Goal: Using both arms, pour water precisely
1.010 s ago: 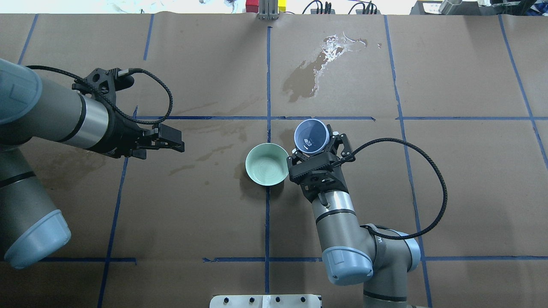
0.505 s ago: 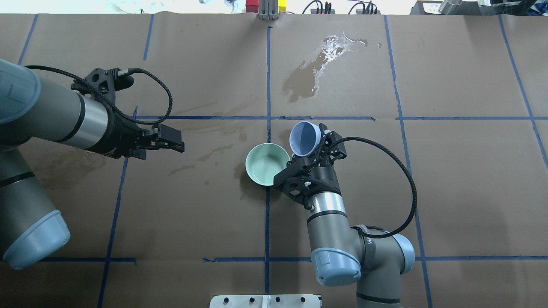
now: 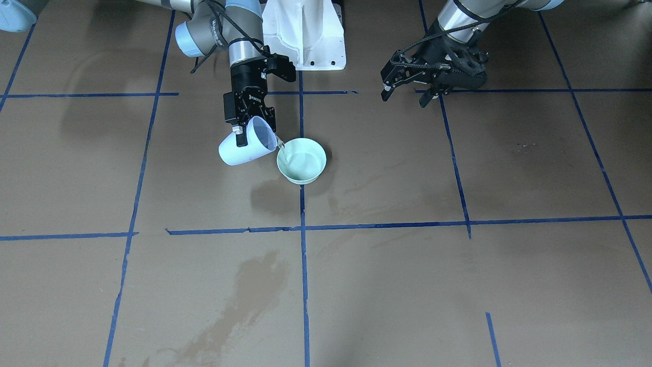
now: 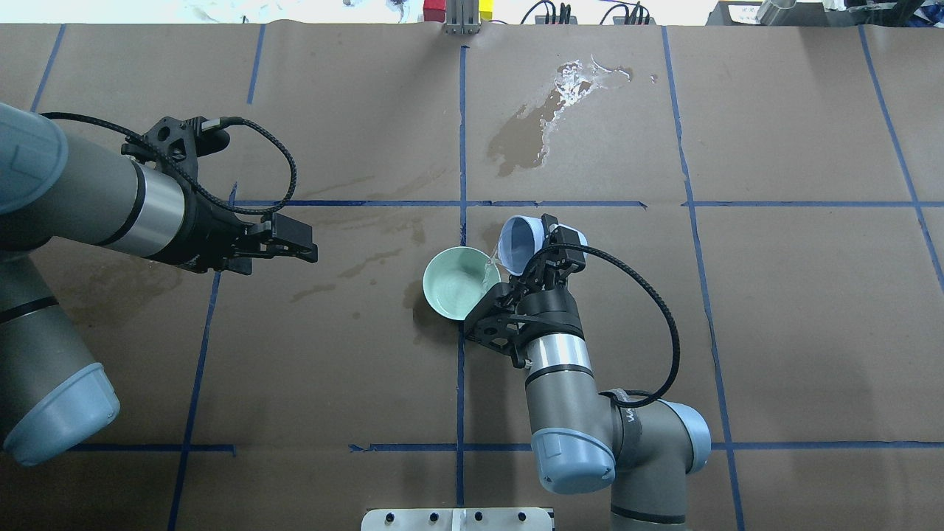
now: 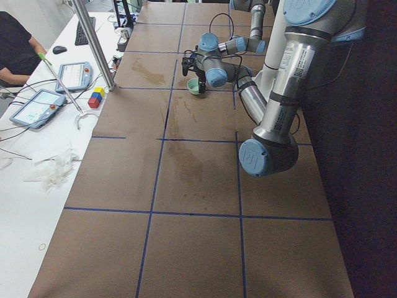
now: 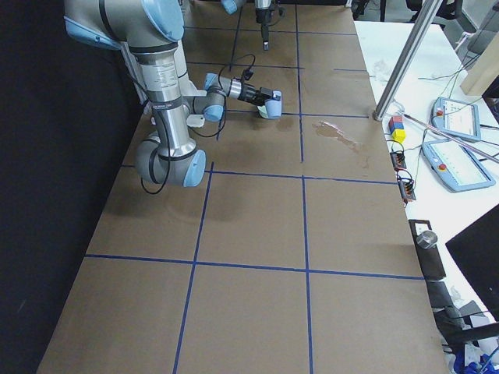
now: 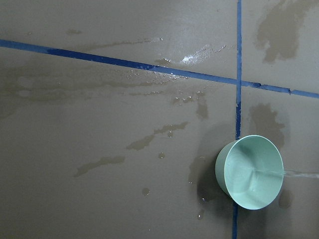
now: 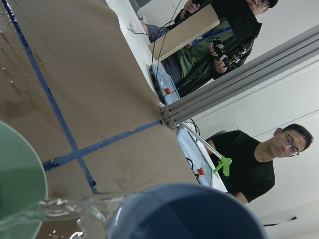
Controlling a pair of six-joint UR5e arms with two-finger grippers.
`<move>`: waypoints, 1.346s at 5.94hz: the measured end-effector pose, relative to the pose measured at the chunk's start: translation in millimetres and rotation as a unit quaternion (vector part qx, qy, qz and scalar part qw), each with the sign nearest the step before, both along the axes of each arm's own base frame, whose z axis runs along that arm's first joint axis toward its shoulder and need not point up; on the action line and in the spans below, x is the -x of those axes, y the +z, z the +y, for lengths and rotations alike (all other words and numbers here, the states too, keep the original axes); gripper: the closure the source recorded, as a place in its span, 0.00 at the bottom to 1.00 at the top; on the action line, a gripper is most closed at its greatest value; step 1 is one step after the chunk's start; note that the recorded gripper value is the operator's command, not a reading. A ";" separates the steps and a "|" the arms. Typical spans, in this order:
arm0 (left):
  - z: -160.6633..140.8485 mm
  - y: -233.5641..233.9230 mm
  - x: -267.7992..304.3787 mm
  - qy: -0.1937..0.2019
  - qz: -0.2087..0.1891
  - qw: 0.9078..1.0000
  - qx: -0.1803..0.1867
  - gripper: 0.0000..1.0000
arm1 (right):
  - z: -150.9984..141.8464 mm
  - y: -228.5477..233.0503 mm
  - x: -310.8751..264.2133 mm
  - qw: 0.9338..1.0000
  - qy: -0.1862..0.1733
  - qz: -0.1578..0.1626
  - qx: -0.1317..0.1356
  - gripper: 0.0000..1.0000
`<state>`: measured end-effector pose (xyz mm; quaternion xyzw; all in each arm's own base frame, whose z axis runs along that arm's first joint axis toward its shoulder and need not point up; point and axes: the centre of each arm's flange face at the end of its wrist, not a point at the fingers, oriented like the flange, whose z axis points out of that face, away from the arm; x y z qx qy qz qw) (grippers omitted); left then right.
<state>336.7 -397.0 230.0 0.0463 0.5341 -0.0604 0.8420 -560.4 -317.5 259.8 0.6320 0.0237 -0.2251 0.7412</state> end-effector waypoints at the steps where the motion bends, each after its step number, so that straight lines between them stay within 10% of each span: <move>1: 0.5 -0.8 0.6 0.000 0.001 1.000 -0.001 0.00 | -0.3 -2.7 3.1 1.000 -0.004 0.023 -0.004 0.98; 4: 1.8 -3.5 2.8 -0.001 0.004 1.000 -0.001 0.00 | -0.9 -8.6 6.0 1.000 -0.004 0.028 -0.005 0.97; 6: 3.7 -6.4 4.5 -0.004 0.008 1.000 0.003 0.00 | -0.4 -13.6 4.7 0.997 0.011 -0.071 0.017 0.97; 8: 4.5 -8.2 5.5 -0.006 0.010 1.000 0.004 0.00 | -0.9 -16.3 -2.0 0.975 0.021 -0.215 0.045 0.98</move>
